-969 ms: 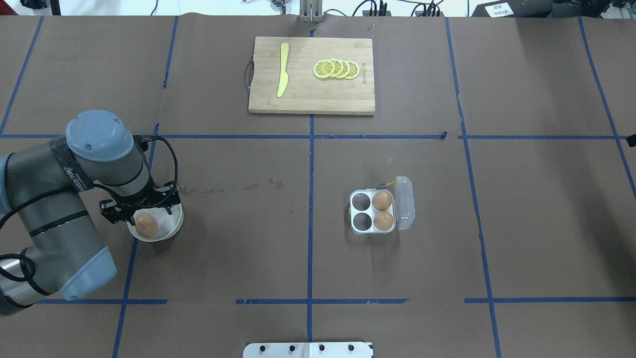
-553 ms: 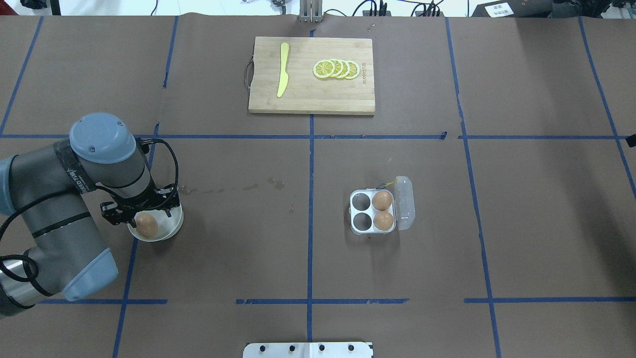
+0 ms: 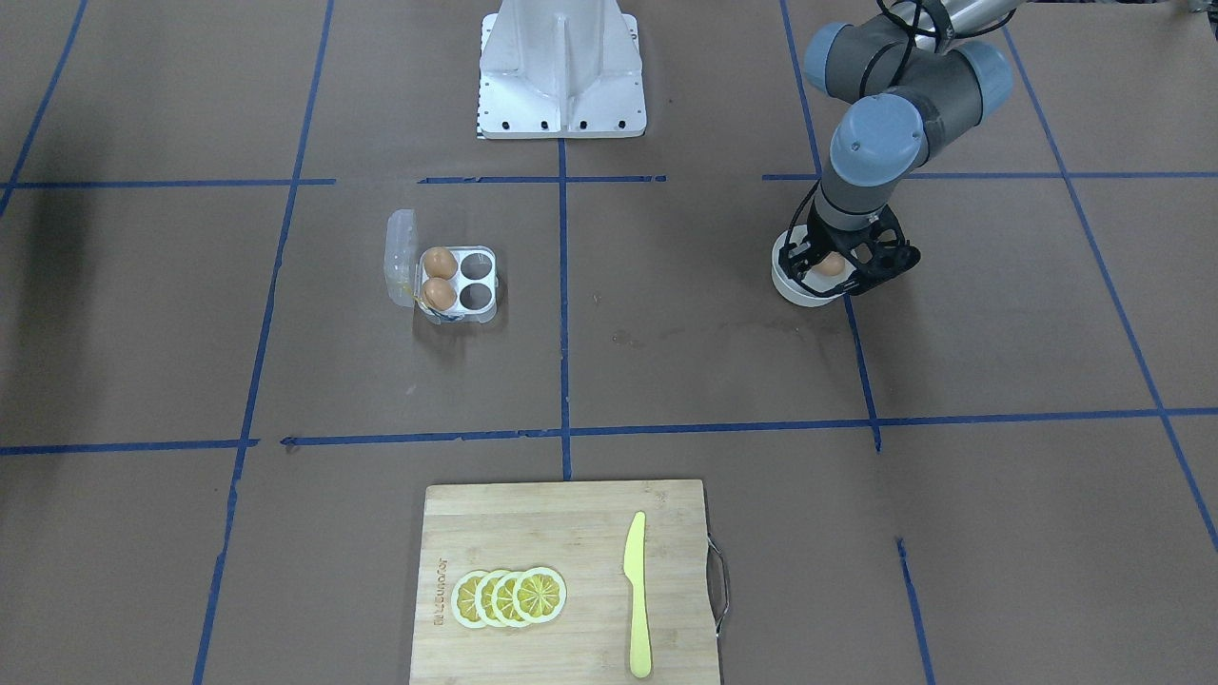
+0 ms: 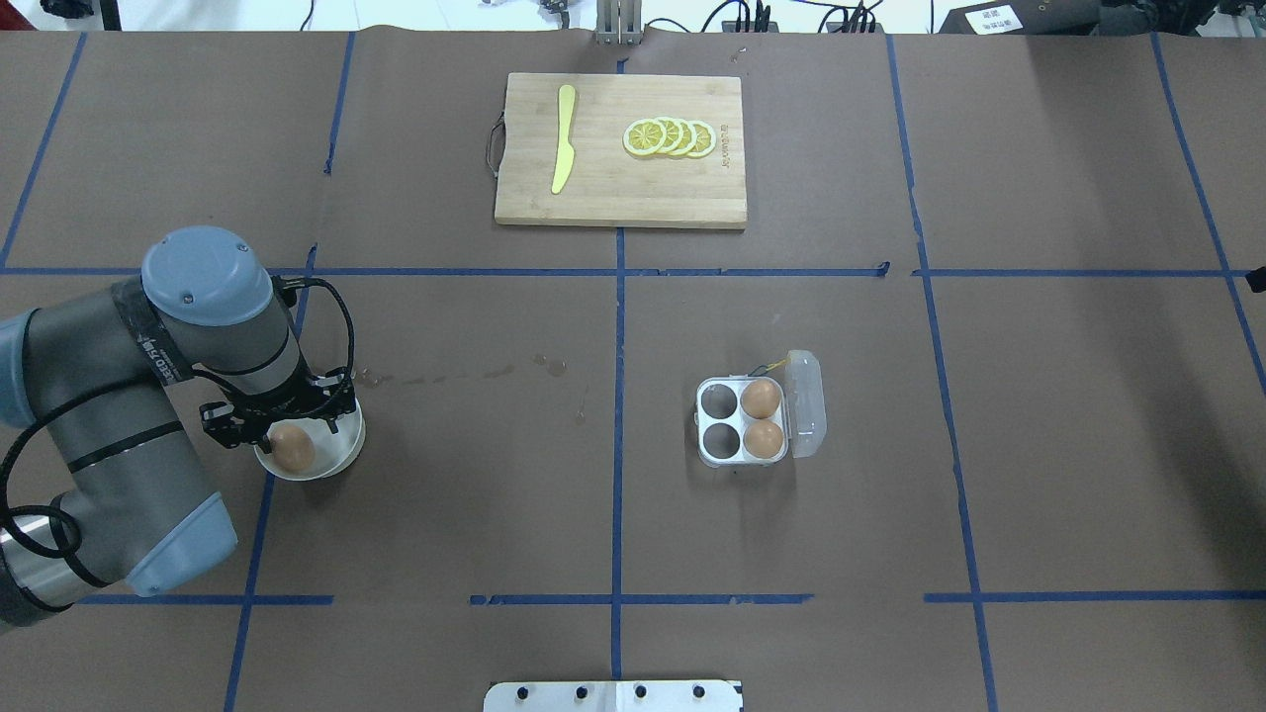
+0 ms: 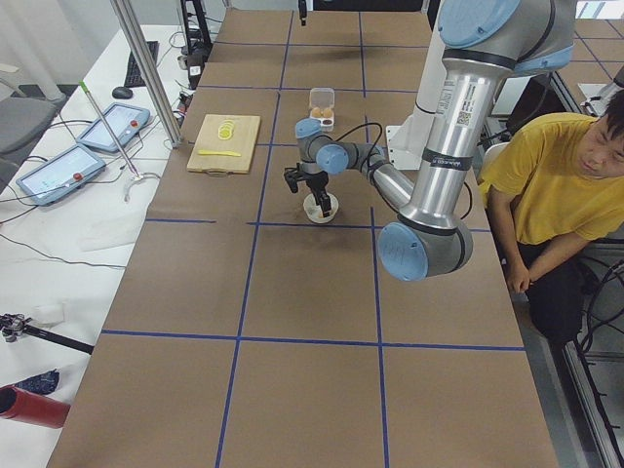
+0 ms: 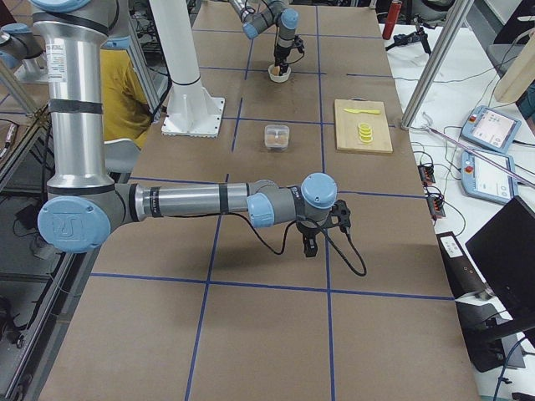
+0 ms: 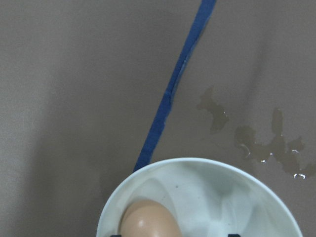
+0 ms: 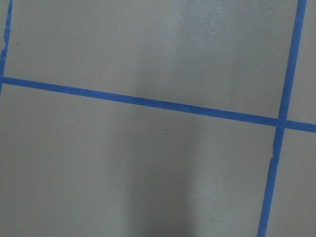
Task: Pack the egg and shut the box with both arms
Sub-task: 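Lower the left gripper into the bowl and close it on the egg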
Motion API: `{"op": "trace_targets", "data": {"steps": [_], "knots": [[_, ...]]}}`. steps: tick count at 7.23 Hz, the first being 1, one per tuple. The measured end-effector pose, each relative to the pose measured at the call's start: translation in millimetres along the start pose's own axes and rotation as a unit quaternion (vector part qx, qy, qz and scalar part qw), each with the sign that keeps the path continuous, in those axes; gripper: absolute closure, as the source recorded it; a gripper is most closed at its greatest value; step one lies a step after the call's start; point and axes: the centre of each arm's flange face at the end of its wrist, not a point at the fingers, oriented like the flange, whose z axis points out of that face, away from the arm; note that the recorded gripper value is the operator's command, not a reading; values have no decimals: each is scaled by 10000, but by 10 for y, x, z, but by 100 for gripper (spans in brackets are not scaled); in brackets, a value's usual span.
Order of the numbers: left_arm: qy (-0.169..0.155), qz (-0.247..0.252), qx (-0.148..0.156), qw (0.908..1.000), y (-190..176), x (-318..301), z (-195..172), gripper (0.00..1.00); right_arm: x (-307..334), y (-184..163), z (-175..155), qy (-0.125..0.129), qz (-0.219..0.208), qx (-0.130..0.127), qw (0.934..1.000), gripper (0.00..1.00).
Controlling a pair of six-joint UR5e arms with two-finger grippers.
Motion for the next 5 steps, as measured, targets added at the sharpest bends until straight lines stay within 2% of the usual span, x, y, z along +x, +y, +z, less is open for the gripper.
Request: {"op": "trace_targets", "data": {"steps": [2,3,4,5], "knots": [[-15,-3,-4,10000,-6,2,17,32,-6,-5,-2,-1,-6,2,10000,0],[-28,-4,-8,10000,-7,4,31,52,-8,-9,-3,0,-9,5,10000,0],[-38,-6,-12,10000,-7,4,41,81,-10,-12,-5,3,-11,8,10000,0],[-43,-8,-13,10000,-6,5,44,100,-11,-14,-6,5,-13,9,10000,0]]}}
